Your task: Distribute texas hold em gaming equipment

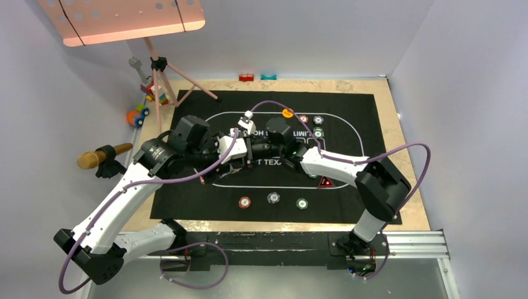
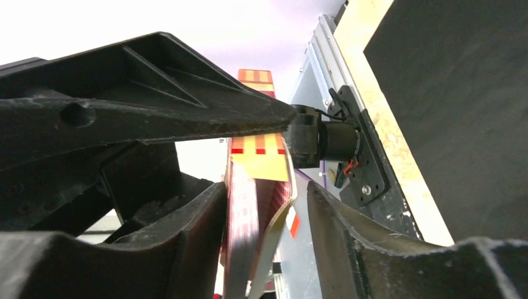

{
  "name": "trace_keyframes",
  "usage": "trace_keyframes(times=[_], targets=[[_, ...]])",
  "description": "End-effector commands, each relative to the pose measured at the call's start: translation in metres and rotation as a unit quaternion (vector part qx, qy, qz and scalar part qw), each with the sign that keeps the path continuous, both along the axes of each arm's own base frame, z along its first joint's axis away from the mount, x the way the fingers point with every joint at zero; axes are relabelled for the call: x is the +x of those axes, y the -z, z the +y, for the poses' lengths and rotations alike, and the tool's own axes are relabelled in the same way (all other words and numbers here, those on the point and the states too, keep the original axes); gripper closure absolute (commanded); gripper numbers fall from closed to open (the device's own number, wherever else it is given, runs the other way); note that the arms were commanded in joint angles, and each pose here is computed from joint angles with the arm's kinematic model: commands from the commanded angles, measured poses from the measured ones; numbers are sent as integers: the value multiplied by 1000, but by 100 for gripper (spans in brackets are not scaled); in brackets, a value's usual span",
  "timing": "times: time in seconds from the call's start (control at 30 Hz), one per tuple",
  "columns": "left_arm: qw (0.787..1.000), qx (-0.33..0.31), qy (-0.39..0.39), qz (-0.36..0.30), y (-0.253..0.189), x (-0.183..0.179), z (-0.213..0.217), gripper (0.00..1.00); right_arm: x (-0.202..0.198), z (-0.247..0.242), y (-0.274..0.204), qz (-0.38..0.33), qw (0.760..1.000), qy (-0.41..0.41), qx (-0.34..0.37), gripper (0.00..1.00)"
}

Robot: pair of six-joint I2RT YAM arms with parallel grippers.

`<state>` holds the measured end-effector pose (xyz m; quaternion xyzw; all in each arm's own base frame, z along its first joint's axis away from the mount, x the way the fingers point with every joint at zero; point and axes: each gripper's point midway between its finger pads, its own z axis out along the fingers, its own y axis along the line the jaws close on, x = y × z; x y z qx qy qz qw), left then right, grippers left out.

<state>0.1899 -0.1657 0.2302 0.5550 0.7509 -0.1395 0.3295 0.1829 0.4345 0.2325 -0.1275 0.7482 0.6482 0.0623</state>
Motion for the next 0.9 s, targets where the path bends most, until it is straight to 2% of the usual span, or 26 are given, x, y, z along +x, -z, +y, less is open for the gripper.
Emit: trace_keyframes(times=[0.0, 0.13, 0.23, 0.27, 0.33, 0.37, 0.5, 0.87], targets=[[999, -30, 6, -44, -24, 11, -8, 92, -6, 7, -39, -20, 998, -10, 66, 53], [999, -29, 13, -36, -22, 4, -6, 68, -9, 2, -32, -19, 998, -6, 59, 78], [999, -32, 20, -28, -17, -3, -5, 53, -11, -1, -34, -21, 998, -5, 60, 89], [999, -33, 22, -25, -16, -5, -5, 44, -12, -2, -34, -22, 998, -4, 60, 91], [999, -32, 28, -20, -11, -10, -4, 16, -13, -4, -36, -27, 998, -4, 60, 95], [999, -31, 32, -20, -10, -12, -3, 10, -13, -5, -36, -30, 998, -3, 58, 96], [999, -33, 32, -25, -10, -14, 0, 5, -16, -8, -36, -34, 998, -4, 55, 96], [997, -5, 74, 7, 15, -28, 5, 7, -17, -10, -41, -40, 997, 1, 59, 96]])
